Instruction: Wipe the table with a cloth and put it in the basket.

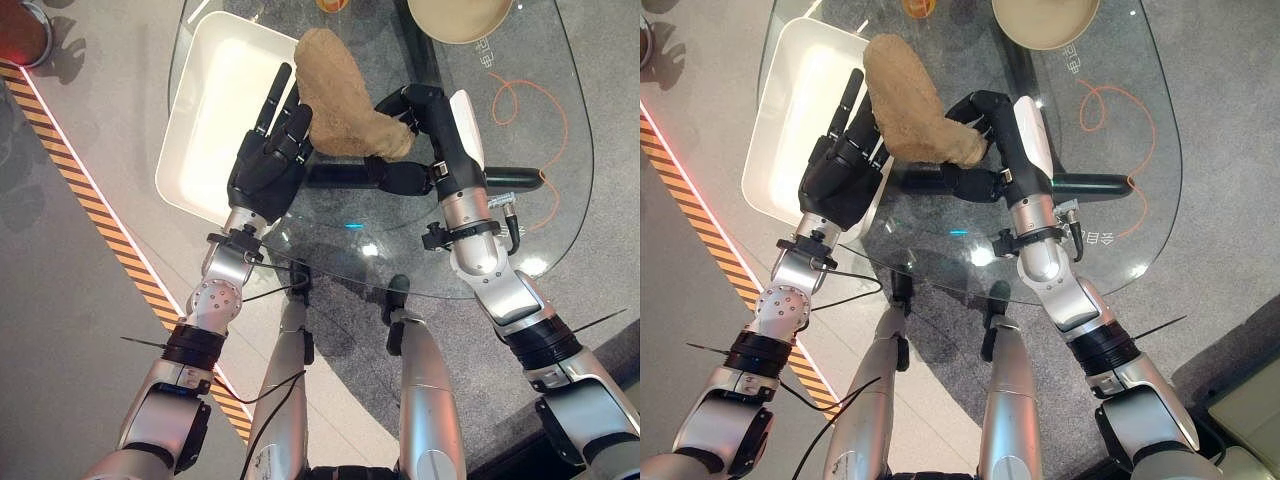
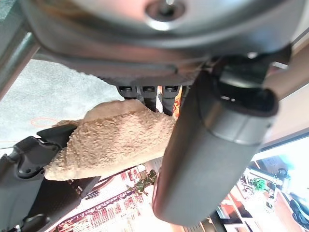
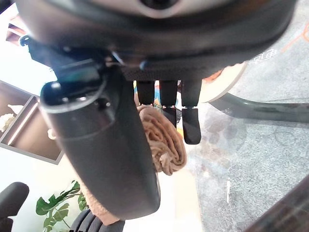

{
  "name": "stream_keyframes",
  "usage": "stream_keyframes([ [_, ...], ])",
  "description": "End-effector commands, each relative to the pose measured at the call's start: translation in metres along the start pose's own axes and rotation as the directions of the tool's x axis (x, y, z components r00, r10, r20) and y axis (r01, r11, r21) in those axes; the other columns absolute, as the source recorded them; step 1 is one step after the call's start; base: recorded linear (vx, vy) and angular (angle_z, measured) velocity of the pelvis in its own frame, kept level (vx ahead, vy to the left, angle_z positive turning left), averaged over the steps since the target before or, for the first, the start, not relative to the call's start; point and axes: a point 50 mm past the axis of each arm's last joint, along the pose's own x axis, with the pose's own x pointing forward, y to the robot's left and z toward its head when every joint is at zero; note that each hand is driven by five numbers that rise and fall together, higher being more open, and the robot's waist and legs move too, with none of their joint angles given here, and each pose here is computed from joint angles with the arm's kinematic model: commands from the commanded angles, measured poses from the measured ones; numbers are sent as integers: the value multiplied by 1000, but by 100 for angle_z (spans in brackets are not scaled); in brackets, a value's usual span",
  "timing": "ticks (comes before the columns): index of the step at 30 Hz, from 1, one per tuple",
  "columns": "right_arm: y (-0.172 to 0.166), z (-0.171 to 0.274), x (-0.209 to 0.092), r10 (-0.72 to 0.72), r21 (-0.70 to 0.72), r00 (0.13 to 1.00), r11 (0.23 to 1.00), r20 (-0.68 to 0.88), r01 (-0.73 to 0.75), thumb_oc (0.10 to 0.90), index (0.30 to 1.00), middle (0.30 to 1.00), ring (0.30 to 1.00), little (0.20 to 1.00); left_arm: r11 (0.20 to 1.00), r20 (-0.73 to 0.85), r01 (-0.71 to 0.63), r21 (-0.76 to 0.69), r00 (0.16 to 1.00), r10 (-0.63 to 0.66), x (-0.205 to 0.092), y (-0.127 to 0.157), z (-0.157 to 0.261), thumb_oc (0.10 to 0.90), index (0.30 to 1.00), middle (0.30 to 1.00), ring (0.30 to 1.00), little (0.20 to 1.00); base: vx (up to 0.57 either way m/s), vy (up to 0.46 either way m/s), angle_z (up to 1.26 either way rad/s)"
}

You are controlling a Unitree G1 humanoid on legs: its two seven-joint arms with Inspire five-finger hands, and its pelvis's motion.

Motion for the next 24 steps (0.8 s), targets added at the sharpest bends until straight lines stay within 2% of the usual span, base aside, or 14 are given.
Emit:
stream_keyframes([
  [1,-18,109,25,-95,145,875,989,476,28,100,300,300,300,200,952,-6,302,45,953,-302,34,-55,5,800,900,900,900,900,0,0,0],
  [24,-1,116,26,47,102,874,989,483,-110,100,300,300,300,200,946,-47,316,71,949,-313,36,-58,0,800,900,900,900,900,0,0,0],
])
